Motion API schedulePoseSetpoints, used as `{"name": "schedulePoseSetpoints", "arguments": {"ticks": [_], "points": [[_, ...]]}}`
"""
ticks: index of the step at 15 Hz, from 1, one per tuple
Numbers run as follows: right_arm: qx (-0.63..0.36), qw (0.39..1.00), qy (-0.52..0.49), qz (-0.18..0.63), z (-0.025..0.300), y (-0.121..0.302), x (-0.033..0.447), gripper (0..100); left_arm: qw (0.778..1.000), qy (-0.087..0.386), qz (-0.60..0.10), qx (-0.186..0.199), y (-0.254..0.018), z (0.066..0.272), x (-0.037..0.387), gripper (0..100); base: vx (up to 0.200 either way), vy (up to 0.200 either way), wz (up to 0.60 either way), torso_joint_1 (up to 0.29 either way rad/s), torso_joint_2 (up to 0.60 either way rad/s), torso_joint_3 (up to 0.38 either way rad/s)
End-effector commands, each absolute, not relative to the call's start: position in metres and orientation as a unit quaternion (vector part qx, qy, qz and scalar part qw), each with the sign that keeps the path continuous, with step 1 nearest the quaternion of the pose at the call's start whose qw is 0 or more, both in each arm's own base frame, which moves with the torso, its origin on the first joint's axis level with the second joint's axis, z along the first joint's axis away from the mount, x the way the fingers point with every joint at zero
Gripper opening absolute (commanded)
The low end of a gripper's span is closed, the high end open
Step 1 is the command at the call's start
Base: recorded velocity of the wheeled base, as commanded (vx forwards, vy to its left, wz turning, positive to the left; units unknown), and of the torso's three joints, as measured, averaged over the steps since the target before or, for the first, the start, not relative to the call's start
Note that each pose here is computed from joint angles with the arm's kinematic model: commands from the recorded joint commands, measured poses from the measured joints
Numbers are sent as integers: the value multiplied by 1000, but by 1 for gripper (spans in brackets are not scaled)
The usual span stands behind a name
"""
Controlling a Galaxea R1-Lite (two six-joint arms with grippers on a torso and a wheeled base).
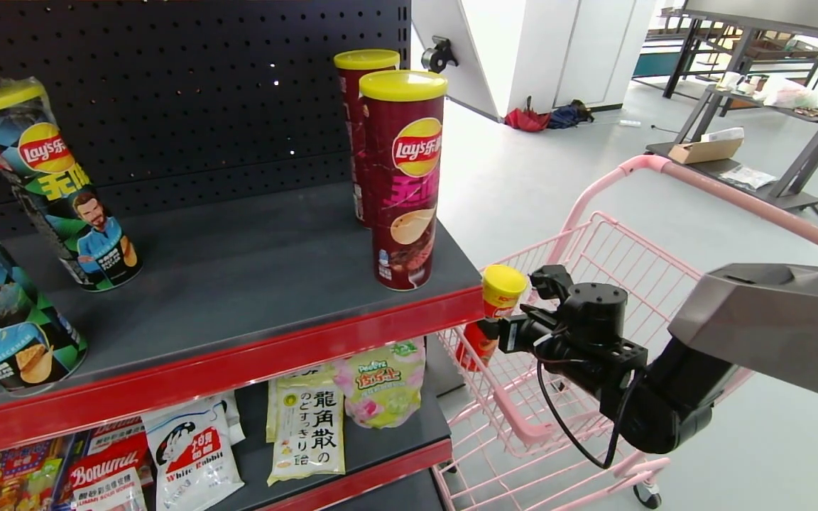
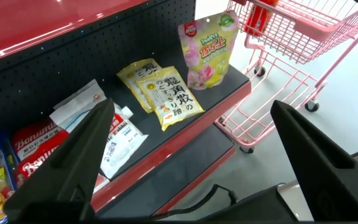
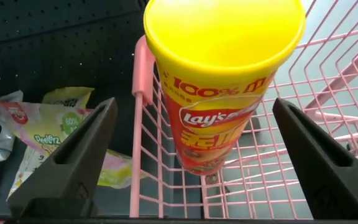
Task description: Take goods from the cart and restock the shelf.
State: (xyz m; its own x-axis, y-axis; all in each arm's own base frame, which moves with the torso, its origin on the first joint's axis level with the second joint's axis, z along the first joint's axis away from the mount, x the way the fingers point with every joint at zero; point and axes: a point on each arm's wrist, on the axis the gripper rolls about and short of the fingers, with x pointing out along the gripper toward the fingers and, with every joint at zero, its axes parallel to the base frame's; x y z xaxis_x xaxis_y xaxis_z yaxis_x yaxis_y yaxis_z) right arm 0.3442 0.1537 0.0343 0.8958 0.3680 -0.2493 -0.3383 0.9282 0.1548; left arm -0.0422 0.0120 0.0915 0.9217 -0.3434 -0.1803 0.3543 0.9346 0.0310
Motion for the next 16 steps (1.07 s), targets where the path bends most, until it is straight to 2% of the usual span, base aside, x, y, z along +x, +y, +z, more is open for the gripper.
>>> {"name": "schedulePoseSetpoints", "arguments": {"ticks": [1,16], "points": [[53,972,142,181,28,156,349,100,980,86,-177,32,12,92,-42,100,0,0,0,0,0,0],[58,973,127,184,10,165,377,100,982,86,-165,33,13,92,-42,100,0,0,0,0,0,0]]}}
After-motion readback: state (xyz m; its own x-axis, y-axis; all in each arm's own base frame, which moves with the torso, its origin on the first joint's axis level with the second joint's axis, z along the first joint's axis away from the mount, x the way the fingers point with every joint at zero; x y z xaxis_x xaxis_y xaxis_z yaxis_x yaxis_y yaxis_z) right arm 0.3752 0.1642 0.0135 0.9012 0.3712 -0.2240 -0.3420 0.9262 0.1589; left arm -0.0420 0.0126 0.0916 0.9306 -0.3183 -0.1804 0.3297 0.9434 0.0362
